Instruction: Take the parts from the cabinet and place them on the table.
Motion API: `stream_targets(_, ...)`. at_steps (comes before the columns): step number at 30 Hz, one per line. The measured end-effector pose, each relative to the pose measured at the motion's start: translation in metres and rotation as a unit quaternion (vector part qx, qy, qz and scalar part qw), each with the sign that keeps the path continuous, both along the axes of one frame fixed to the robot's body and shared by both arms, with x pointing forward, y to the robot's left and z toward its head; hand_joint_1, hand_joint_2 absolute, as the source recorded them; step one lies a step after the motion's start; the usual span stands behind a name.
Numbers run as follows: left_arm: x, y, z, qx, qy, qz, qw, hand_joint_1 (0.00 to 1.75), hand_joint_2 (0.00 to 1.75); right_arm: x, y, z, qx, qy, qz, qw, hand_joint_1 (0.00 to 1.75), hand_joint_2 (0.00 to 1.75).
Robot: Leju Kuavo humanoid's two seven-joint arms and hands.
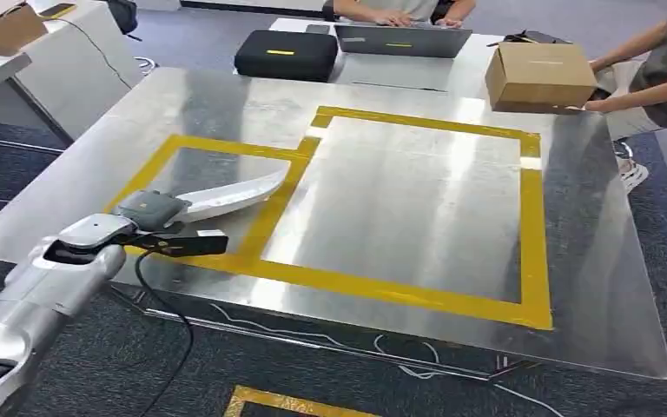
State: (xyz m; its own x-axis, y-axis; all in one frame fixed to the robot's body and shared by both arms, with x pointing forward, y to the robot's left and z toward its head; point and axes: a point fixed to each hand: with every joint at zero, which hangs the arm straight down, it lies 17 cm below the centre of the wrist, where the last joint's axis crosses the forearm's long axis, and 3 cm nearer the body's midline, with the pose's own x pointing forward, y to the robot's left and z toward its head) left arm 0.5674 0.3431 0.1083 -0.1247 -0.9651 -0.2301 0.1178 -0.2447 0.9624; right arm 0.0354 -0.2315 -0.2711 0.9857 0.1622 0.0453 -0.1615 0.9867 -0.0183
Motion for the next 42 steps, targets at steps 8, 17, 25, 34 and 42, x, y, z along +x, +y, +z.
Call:
stream_targets(8,0.003,0.010,0.006,-0.004,-0.005,0.019,1.000,0.00,1.75,-0.002,-0.002,0.000,-0.005,0.003,0.006,1.000,0.00,0.00)
stream_targets(17,0.009,-0.002,0.022,-0.036,-0.016,0.011,0.999,0.00,1.75,-0.004,-0.002,0.000,-0.004,0.011,0.009,1.000,0.00,0.00)
stream_targets(25,0.010,-0.019,0.041,-0.137,-0.025,-0.001,0.990,0.00,0.00,-0.003,-0.002,0.000,-0.002,0.005,0.005,1.000,0.00,0.00)
stream_targets(34,0.005,-0.059,0.141,-0.399,-0.086,-0.043,0.912,0.00,0.00,-0.010,-0.002,0.000,0.000,0.025,0.003,1.000,0.00,0.00)
stream_targets(42,-0.010,-0.024,0.192,-0.507,-0.161,-0.035,0.846,0.00,0.00,-0.005,-0.001,0.001,0.008,0.010,0.001,1.000,0.00,0.00)
